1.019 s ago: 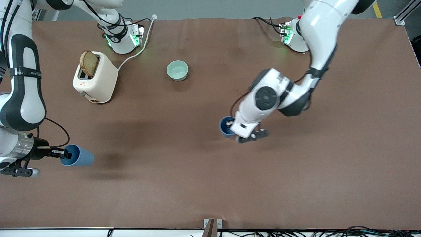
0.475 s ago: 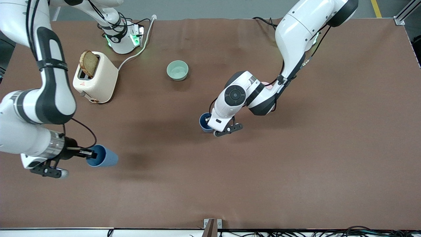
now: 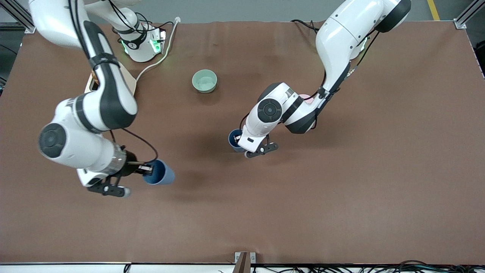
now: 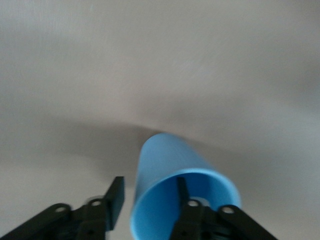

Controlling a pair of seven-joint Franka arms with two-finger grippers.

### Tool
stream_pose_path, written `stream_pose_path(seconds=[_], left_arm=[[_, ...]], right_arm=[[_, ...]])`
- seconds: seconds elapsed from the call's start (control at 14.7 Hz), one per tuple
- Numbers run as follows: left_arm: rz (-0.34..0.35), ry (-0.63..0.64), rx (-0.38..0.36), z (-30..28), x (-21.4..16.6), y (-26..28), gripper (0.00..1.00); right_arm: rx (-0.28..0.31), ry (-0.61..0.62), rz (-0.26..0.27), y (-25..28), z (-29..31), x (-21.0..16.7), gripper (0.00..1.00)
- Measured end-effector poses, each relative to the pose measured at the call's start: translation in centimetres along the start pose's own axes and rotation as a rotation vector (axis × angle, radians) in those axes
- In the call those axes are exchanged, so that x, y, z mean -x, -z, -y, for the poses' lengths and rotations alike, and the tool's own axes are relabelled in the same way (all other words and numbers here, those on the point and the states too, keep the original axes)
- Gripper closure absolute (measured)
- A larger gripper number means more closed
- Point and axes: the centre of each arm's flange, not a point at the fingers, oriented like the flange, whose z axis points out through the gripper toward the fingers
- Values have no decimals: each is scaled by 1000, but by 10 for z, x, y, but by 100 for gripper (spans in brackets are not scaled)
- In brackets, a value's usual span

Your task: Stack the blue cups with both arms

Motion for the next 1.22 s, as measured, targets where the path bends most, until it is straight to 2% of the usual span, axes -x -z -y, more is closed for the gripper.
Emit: stream_pose_path(seconds=[0.14, 0.34, 0.41, 0.61, 0.75, 0.95, 1.22], left_arm=[[-38, 17, 9, -2, -19, 41, 29], [-102, 27, 7, 15, -51, 134, 1], [-129, 15, -4, 27, -59, 169, 0], [-222, -88, -111, 74, -77, 263, 0], [-254, -179, -159, 104, -82, 314, 0], [-245, -267, -223, 155, -91, 373, 0], [-247, -375, -275, 212, -83, 442, 0]], right_arm=[[-4, 13, 12, -6, 31, 17, 96], [-49, 28, 57, -17, 85, 51, 96], [-54, 35, 70, -22, 107, 67, 96], [-43, 57, 96, -35, 164, 116, 96], [-28, 63, 116, -44, 189, 143, 96], [1, 66, 147, -59, 198, 161, 96], [28, 70, 174, -77, 196, 170, 96]])
